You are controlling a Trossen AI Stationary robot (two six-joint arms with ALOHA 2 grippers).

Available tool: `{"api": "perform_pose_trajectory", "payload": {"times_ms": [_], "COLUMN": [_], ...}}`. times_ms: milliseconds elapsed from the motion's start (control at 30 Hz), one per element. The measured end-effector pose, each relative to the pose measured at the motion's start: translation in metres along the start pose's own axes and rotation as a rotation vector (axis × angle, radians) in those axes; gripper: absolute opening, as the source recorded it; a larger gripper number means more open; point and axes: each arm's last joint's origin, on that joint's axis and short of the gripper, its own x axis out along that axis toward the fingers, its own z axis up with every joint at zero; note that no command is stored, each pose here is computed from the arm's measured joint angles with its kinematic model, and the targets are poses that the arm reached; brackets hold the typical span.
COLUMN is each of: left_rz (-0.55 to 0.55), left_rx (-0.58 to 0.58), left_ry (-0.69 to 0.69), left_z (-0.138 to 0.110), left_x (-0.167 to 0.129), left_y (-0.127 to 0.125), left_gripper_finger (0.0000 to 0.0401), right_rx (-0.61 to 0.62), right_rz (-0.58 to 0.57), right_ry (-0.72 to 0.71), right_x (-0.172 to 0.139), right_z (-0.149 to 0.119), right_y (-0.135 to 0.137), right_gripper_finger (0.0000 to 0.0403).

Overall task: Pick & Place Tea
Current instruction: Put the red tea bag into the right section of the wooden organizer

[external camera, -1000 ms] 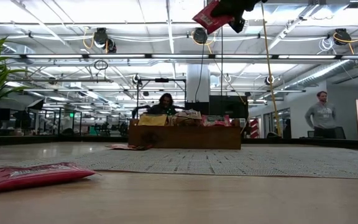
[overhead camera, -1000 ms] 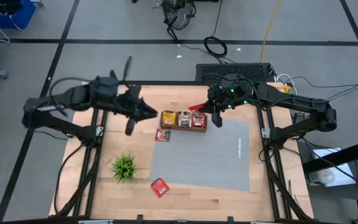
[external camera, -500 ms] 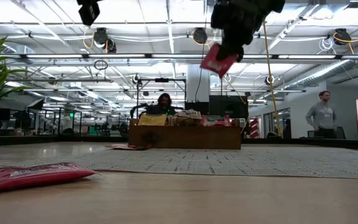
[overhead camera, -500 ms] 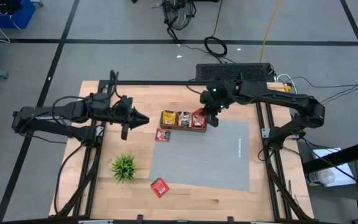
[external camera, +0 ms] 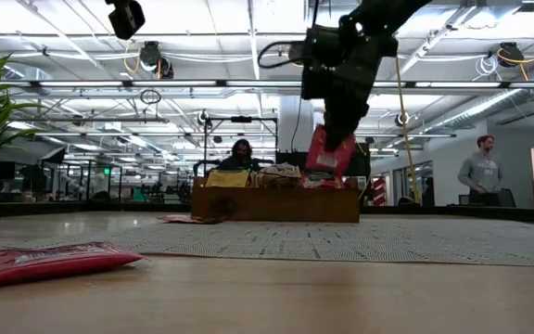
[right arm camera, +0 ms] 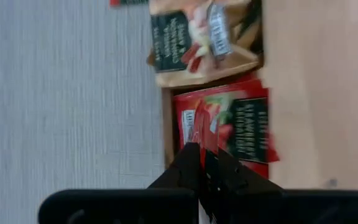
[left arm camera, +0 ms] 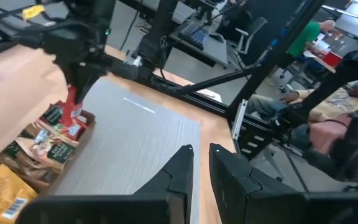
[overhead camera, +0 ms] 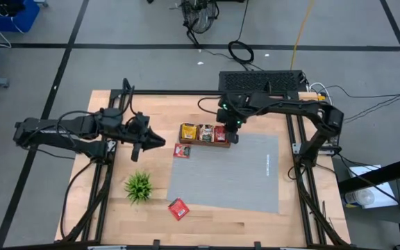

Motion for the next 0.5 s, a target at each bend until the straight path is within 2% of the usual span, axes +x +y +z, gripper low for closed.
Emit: {"api": "perform_pose_trajectory", "payload": {"times_ms": [133, 500], "left_rz": [-0.015, -0.031], "left_rx": [-0.001, -0.034], "left_ry": [0.008, 0.014], "left_z": [-0.001, -0.002], "left_x": [0.0, 0.001], "left_y": [-0.003, -0.006], "left_gripper_finger": [0.0056, 0.0056], "right_rx": [0.002, -0.018], "right_rz": [0.057, 0.077], "right_ry": [0.028, 0.118], "right_x": [0.01, 0.041], "right_z": [-0.001, -0.004], "right_y": [0.002, -0.003], "right_gripper_finger": [0.0, 0.0]}}
